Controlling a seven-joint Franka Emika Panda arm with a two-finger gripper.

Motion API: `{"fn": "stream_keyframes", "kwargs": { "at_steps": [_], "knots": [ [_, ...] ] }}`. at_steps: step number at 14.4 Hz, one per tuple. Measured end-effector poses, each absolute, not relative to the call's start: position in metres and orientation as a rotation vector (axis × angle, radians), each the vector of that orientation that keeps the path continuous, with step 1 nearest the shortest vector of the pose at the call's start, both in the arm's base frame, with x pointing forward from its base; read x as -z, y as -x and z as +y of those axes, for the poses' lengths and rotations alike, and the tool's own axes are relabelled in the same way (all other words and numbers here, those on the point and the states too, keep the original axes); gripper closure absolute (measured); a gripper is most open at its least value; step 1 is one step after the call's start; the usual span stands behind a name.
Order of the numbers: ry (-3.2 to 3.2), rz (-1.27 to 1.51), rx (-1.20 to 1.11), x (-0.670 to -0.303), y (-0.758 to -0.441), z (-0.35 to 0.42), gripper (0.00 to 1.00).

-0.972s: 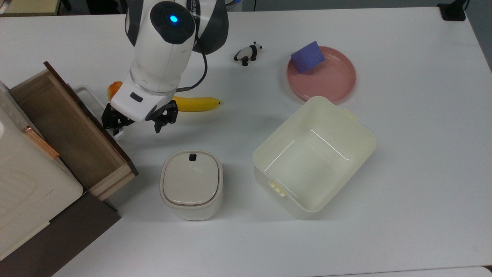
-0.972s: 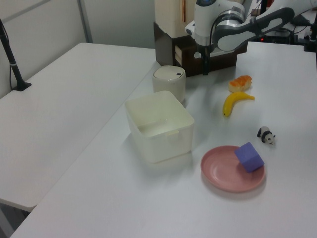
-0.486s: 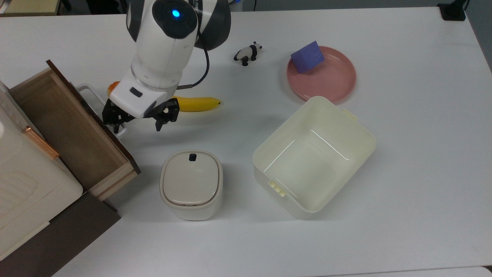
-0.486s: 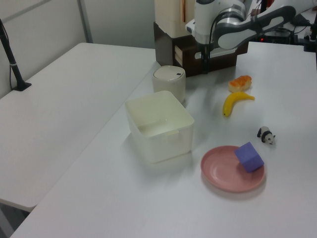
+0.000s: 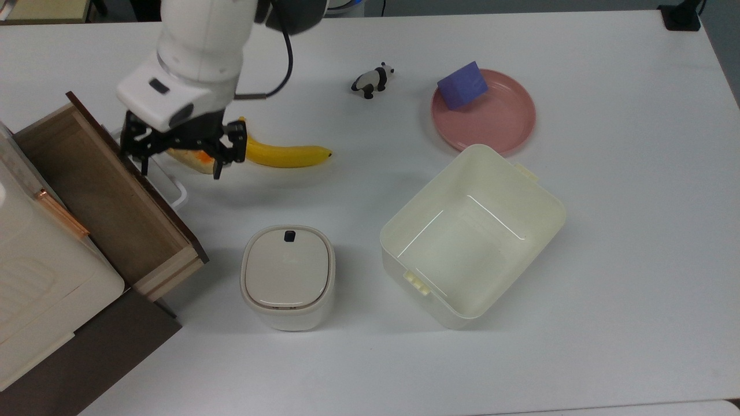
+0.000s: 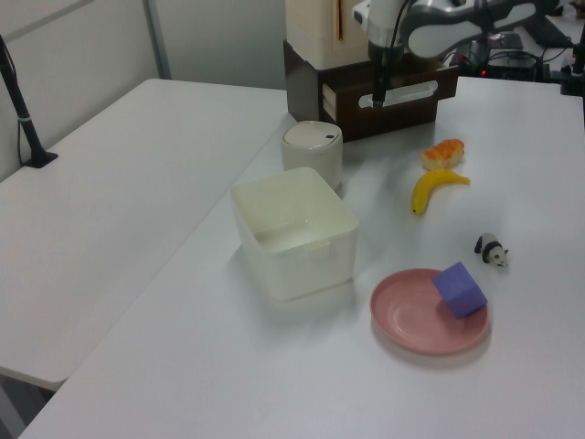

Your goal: Slide the drawer open

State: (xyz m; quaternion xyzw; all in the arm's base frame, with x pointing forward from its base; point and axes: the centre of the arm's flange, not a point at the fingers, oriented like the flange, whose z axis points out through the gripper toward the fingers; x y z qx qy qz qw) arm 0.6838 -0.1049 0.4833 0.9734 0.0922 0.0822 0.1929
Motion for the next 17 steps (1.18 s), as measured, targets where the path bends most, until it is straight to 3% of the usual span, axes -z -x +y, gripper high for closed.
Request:
{"fn": "stream_keyframes", "kwargs": {
  "at_steps": [6, 13, 17],
  "knots": [
    [-2.864, 0.122, -0.094, -0.557, -0.633, -0.093, 0.0],
    [-3.093, -0.007, 0.001, -0.65, -0.547, -0.078, 0.0],
    [-3.132, -0.162, -0.04, -0.66, -0.538, -0.068, 0.0]
  ]
}}
